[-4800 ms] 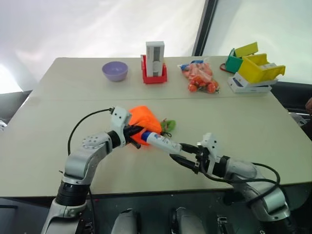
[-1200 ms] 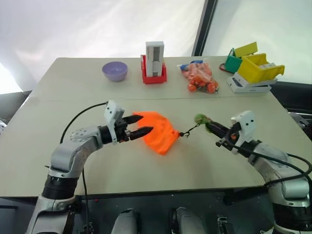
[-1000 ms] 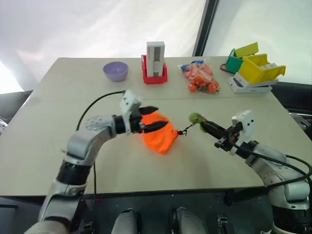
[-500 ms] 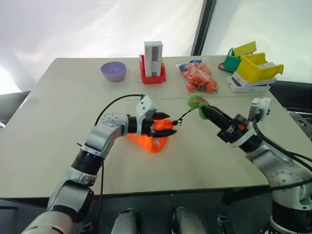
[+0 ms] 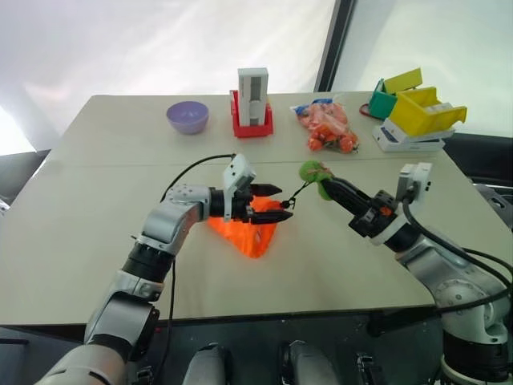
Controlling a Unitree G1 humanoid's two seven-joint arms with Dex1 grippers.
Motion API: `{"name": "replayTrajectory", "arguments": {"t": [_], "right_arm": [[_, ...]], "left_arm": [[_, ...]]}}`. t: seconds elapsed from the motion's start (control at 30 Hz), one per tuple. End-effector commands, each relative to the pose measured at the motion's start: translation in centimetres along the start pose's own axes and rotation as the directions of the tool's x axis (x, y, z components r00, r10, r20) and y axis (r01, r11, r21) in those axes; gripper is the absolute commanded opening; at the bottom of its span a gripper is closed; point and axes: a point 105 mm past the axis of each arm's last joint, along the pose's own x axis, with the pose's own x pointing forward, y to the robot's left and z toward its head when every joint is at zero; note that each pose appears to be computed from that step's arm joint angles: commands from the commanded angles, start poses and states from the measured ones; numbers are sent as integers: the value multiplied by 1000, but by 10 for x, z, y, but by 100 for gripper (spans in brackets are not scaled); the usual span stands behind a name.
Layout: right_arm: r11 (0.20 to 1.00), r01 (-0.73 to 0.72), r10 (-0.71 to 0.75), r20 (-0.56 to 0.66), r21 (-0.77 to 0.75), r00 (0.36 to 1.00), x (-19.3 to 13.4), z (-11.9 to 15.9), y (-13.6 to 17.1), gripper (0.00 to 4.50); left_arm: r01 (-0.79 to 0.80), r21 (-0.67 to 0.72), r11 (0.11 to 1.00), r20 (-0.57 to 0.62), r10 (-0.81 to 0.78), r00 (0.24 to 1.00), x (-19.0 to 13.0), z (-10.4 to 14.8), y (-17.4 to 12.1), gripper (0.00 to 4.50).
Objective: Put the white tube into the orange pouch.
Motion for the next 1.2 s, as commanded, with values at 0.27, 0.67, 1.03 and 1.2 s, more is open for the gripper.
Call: {"name": "replayTrajectory", "arguments": {"t": [0.27,0.67,1.03,1.2], "right_arm": [[971,175,-186,55,160,981,-17,-20,-31,0],[933,138,-199,157,334,967,-20,-13,-33,0],[914,96,-176,174,395,969,-16,-9,-21,0],[906,91,-172,164,414,971,-16,-9,-21,0]], "left_arm": [[-206,140,968,53,200,978,-6,-6,-4,378],[-262,348,900,69,254,965,21,-2,-26,378],[-417,595,687,117,439,891,52,-9,-38,378],[-517,555,652,153,531,834,50,-9,-37,378]]}}
